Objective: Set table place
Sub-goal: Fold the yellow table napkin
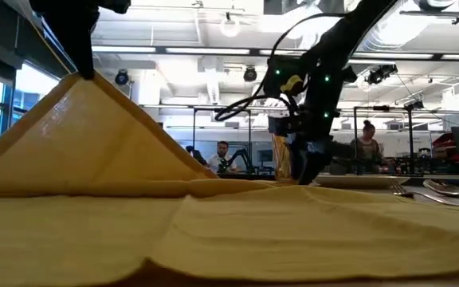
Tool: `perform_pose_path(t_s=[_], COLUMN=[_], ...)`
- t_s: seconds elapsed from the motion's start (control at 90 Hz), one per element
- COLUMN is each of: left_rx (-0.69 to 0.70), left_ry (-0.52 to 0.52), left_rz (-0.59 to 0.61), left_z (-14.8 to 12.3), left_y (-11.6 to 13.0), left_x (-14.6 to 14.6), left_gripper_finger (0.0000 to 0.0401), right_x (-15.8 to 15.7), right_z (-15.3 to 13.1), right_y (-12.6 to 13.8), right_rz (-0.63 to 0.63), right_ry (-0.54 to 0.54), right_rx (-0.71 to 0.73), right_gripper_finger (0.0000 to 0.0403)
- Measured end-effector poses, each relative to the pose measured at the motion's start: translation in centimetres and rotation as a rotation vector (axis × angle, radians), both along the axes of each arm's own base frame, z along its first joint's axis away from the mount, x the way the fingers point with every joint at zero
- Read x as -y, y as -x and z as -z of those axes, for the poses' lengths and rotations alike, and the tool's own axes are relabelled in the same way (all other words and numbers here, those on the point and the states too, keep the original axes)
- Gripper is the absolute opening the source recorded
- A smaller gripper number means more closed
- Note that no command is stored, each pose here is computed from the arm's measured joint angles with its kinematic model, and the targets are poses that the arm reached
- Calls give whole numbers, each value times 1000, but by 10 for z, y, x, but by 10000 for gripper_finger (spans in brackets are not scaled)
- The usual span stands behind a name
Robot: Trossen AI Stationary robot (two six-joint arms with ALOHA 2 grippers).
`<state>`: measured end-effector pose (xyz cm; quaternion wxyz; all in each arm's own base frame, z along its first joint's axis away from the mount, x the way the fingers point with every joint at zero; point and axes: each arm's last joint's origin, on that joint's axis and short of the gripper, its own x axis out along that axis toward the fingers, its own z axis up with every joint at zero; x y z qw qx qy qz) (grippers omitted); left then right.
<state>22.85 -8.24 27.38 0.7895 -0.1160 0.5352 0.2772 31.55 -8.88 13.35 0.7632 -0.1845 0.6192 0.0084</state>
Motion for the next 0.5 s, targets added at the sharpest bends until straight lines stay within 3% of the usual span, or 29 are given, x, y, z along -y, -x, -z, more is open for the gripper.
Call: perform_pose_path(t_s=[0.189, 0.322, 0.5], left_rx=[-5, 12, 15], left_ry=[-2, -17, -123], left_rz=[-6, -57, -175], left_z=[0, -1, -9], left_y=[1, 2, 9], left_x=[0, -1, -7], left_gripper_finger=[0, 0, 0], right_x=[-4, -11, -18], right_z=[-1, -16, -53], right_y=[4, 5, 12], right_rz=[-11, 6, 144], right_ry=[-21, -20, -61], right_rx=[-44, -79, -43], right_gripper_finger=[11, 2, 0])
